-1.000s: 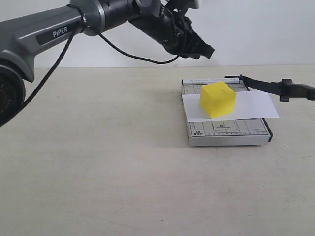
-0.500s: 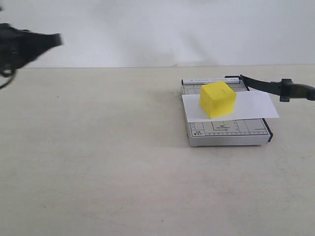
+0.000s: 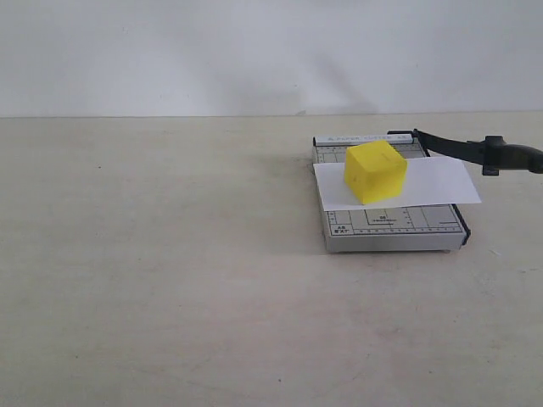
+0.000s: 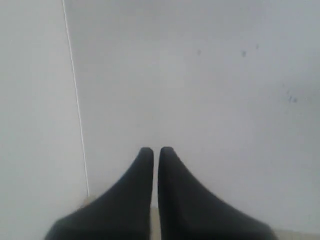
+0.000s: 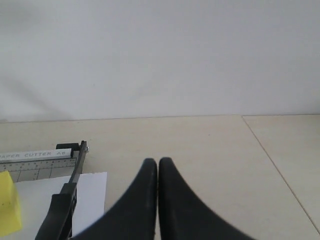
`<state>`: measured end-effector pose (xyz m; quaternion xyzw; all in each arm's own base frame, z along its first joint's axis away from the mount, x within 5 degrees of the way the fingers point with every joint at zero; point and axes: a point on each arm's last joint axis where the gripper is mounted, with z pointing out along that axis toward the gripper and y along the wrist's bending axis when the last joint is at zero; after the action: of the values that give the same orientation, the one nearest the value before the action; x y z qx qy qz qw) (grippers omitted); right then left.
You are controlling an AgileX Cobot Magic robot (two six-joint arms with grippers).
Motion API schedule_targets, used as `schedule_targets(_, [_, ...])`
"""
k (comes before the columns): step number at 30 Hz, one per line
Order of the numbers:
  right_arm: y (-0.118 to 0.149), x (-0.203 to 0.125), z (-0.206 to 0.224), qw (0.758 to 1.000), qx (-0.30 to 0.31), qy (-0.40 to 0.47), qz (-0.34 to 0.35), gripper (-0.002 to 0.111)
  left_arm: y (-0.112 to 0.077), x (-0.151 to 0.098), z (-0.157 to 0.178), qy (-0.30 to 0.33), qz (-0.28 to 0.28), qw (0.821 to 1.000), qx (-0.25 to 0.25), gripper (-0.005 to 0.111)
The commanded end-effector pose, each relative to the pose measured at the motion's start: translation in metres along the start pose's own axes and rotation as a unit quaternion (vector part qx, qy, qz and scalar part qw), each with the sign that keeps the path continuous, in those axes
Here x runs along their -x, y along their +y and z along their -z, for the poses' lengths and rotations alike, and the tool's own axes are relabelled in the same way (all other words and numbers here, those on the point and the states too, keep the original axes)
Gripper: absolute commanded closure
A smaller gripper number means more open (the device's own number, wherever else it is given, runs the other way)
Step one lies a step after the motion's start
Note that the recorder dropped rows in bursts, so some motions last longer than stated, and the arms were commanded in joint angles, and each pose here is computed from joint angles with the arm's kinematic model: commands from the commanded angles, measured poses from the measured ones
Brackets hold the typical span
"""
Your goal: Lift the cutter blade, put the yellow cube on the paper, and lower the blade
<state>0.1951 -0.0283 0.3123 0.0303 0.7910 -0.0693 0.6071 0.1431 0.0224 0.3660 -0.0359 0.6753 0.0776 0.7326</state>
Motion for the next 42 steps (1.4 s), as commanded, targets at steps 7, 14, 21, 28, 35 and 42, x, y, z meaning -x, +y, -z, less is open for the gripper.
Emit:
schedule_targets(7, [-0.001,0.008,0.013,1.000,-0.002,-0.030,-0.002,0.107,-0.006,-0.025,0.117,0.009,-0.028,0.999,-0.034,0.102])
schedule_targets(14, [-0.006,0.019,0.052,0.997,-0.025,-0.071,-0.005,0.107,-0.006,-0.107,0.100,0.136,-0.074,0.988,-0.027,0.102])
schedule_targets(21, [-0.007,0.020,0.066,0.996,-0.029,-0.079,-0.039,0.107,-0.011,-0.140,0.096,0.145,0.081,0.986,-0.021,0.102])
schedule_targets(28, [-0.002,0.009,0.065,0.999,-0.013,-0.016,-0.038,0.107,-0.012,-0.170,0.096,0.159,0.116,0.980,-0.010,0.102])
schedule_targets(35, [0.031,-0.002,0.069,0.984,0.123,0.027,0.127,0.107,-0.011,-0.168,0.095,0.148,0.108,0.983,-0.009,0.102])
schedule_targets(42, [0.041,-0.001,0.059,0.986,0.143,0.038,0.082,0.099,-0.012,-0.168,0.095,0.148,0.121,0.981,-0.010,0.102])
